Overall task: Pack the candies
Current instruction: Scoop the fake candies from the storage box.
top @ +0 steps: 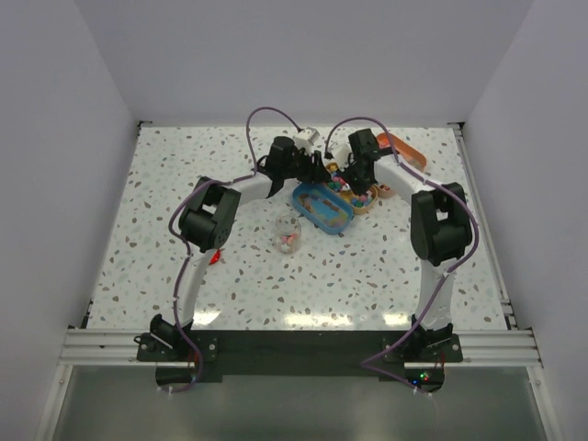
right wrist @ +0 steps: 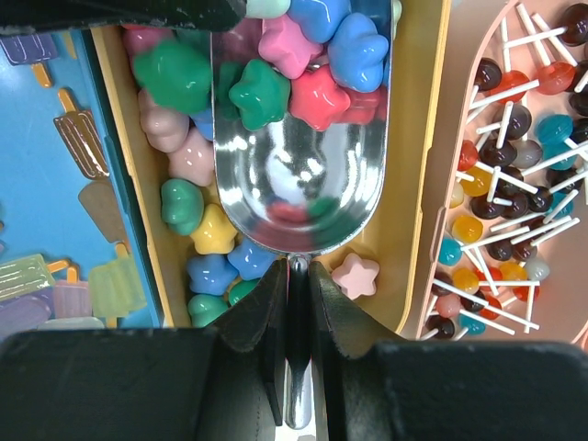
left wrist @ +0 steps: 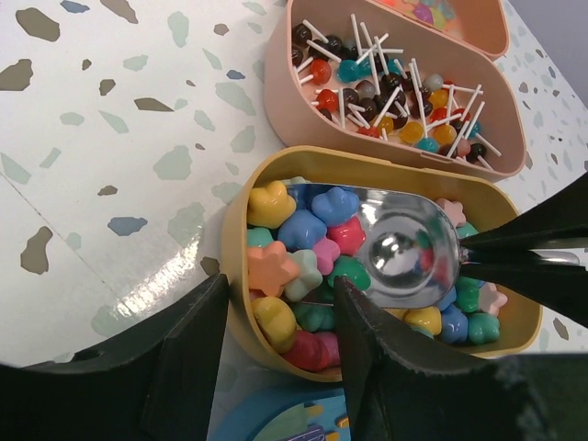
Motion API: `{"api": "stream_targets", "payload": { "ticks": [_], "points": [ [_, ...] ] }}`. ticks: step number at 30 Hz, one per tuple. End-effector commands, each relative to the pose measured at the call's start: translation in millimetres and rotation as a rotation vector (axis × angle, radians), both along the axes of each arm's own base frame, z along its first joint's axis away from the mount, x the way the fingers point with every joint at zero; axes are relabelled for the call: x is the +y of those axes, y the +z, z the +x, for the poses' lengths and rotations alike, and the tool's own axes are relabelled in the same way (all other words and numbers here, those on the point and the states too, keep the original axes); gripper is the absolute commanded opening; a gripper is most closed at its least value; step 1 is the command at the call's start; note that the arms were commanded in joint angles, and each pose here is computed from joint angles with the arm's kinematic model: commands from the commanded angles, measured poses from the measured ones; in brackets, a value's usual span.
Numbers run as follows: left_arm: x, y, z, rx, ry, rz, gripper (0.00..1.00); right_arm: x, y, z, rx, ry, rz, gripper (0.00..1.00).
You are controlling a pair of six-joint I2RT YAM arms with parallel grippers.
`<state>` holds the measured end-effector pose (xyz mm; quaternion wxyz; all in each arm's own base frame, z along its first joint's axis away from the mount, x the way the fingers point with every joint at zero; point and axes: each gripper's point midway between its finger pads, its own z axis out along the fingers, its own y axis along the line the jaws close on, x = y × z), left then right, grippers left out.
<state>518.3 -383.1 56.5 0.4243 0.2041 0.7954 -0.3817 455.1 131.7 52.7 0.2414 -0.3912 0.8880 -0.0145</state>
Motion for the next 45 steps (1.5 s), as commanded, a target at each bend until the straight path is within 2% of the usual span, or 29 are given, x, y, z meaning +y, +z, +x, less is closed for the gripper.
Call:
{"api": "stream_targets", "payload": {
  "ticks": [1,12,21,26,31,41,45],
  "points": [
    [-33.4,63.8,-15.6,-0.082,-0.098,-0.110,0.54,39.7,-2.0,8.4,-0.056,0.050,0.141,0.00],
    [-21.3,86.8,-13.8,-0.118,-0.043,-0.104,0.68,35.4,-10.6,8.9,-0.076,0.027,0.179,0.00],
    [-7.7,102.5,-7.1,-0.118,0.003,-0.127,0.74,21.7,-8.6,-0.1,-0.062,0.032,0.161,0.00],
    [-6.5,112.4,-8.9,-0.128,0.001,-0.139,0.74,17.1,-6.0,-0.9,-0.063,0.025,0.166,0.00],
    [-5.7,102.3,-12.8,-0.102,0.001,-0.139,0.74,13.7,-2.2,-2.7,-0.064,0.029,0.151,0.00],
    [-2.9,107.2,-13.2,-0.105,0.014,-0.146,0.75,-2.2,10.4,-6.8,-0.040,0.057,0.048,0.00],
    [-2.9,105.7,-14.1,-0.102,0.016,-0.143,0.75,3.7,13.5,-8.0,-0.032,0.076,0.072,0.00]
  ]
}}
